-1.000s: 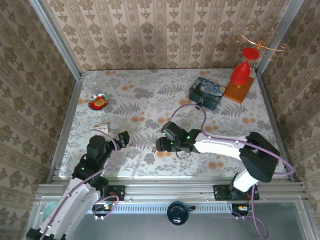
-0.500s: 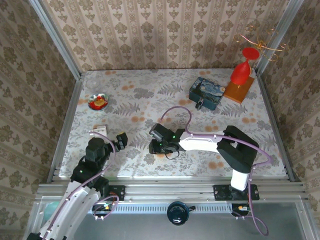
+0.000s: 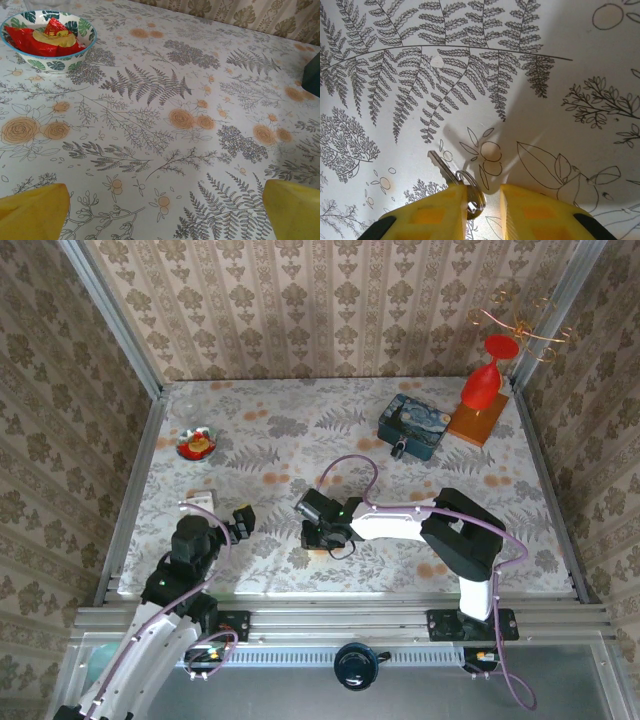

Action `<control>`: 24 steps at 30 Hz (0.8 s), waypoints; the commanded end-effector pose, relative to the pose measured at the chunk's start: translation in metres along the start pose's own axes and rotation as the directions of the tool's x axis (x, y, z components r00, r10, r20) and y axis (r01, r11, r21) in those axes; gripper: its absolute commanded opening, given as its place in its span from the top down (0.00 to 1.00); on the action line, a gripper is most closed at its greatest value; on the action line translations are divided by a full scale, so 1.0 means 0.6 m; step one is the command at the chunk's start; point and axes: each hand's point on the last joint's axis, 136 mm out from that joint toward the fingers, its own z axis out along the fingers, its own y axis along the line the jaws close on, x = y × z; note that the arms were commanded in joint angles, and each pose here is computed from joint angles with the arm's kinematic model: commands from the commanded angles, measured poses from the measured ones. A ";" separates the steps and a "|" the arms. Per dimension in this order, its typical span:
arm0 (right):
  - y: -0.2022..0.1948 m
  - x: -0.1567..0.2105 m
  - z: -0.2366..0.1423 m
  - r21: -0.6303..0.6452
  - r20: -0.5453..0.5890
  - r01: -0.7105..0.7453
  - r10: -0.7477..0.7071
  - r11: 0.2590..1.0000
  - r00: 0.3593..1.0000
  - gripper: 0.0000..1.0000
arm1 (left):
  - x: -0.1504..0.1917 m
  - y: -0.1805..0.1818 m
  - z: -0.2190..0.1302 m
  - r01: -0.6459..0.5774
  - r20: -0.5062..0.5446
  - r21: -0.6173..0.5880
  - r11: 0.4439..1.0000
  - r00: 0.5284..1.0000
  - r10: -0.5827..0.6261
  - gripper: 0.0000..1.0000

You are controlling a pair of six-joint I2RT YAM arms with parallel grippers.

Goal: Unlock a padlock with a key

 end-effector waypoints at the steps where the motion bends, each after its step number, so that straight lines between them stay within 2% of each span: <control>1: 0.003 -0.004 0.006 0.019 0.002 -0.010 0.010 1.000 1.000 0.75 | -0.006 0.003 -0.003 0.004 0.017 -0.007 1.000 1.000 -0.004 0.00; 6: 0.003 -0.005 0.013 0.026 -0.002 0.000 0.001 1.000 1.000 0.75 | -0.007 0.002 -0.002 0.002 0.017 -0.005 1.000 1.000 -0.002 0.00; 16: -0.002 -0.006 0.014 0.039 0.003 0.013 -0.013 0.999 1.000 0.88 | -0.005 0.000 0.001 -0.001 0.011 -0.002 1.000 1.000 0.001 0.00; 24: 0.003 -0.021 -0.014 -0.008 0.084 0.005 -0.004 1.000 0.996 0.96 | 0.000 -0.011 0.009 -0.001 -0.012 0.028 1.000 1.000 0.002 0.00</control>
